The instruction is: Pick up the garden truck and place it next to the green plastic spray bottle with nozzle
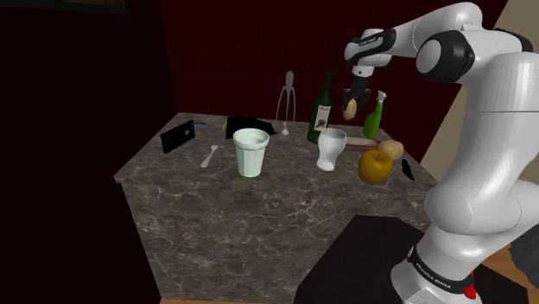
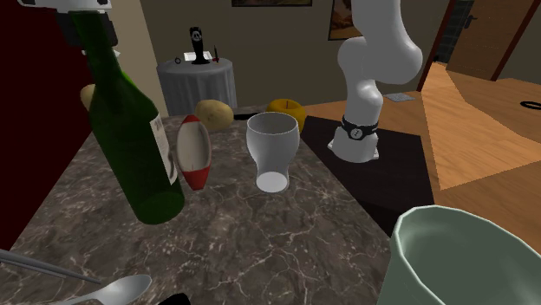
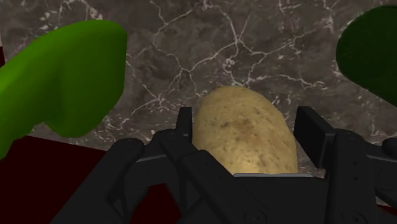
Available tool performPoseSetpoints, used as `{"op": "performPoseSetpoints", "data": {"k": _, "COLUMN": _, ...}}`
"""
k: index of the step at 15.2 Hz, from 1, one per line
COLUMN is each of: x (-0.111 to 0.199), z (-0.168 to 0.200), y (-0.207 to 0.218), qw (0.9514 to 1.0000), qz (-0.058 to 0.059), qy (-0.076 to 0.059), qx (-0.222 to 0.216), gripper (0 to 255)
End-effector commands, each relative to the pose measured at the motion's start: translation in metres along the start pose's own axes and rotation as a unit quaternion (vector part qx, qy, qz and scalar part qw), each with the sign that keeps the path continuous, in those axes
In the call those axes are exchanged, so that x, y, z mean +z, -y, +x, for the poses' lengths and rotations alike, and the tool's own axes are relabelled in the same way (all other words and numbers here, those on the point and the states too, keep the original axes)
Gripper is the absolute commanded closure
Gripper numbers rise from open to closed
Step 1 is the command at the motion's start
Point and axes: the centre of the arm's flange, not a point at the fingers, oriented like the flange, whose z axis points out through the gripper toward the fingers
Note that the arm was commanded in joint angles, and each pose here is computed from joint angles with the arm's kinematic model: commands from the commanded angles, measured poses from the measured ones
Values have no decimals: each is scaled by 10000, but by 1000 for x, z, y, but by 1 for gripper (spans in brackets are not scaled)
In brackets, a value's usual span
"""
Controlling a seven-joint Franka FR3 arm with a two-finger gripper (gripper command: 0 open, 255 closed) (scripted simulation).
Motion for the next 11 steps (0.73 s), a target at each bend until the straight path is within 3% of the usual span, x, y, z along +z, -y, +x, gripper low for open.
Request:
{"op": "performPoseSetpoints", "data": {"k": 1, "x": 11, "z": 0, "y": 0, "qw": 10000, "qz": -1, "qy": -3, "qx": 0, "gripper": 255}}
{"op": "performPoseSetpoints", "data": {"k": 11, "x": 64, "z": -2, "y": 1, "qw": 10000, "qz": -1, "qy": -3, "qx": 0, "gripper": 255}}
